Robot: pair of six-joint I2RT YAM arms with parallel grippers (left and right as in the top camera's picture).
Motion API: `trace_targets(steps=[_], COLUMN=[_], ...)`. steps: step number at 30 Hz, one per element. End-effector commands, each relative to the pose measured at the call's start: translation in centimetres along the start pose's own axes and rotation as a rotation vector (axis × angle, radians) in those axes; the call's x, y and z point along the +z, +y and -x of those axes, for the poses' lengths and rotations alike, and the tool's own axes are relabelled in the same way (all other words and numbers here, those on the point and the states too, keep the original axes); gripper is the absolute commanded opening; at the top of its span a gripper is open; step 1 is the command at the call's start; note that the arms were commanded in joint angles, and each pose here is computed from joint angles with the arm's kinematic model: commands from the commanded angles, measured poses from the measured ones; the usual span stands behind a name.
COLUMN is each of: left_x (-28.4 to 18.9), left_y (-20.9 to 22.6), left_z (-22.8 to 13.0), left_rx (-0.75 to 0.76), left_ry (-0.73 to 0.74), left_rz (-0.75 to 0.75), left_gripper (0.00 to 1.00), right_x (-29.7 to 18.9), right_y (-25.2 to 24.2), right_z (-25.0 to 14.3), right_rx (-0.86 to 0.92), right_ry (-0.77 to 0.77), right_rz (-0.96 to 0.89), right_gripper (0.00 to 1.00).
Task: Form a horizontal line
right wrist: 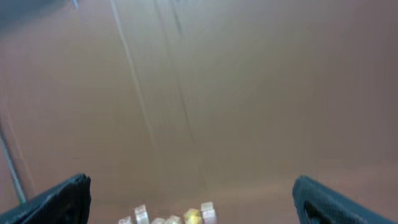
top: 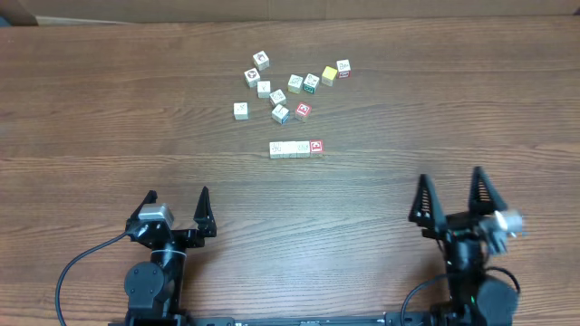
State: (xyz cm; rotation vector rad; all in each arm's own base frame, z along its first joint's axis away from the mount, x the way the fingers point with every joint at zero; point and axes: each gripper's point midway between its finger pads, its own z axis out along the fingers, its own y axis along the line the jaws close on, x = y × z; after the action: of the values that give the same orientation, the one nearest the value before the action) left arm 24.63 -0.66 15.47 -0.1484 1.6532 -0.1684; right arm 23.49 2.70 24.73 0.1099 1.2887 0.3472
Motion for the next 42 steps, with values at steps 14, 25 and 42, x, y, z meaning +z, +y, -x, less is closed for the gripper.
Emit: trace_targets(steps=[14,25,42], left_x=[-0.1,-0.1,-0.1], left_y=[-0.3,-0.3,-0.3], left_z=[0.1,0.1,0.1], left_rx=[0.020,0.020,0.020], left_ry=[-0.007,-0.007,-0.007], left_rz=[-0.018,-0.018,-0.018], left_gripper=[1.00,1.00,1.00], right_x=[-1.2,-1.2,-1.2], right_y=[-1.9,-1.9,-1.9], right_z=[-7.5,-7.5,-7.5], right_rx=[-0.124,-0.393,-0.393], right_ry=[0.305,0.312,0.312], right_rz=[-0.054,-0.012,-0.012], right_gripper=[1.00,1.00,1.00])
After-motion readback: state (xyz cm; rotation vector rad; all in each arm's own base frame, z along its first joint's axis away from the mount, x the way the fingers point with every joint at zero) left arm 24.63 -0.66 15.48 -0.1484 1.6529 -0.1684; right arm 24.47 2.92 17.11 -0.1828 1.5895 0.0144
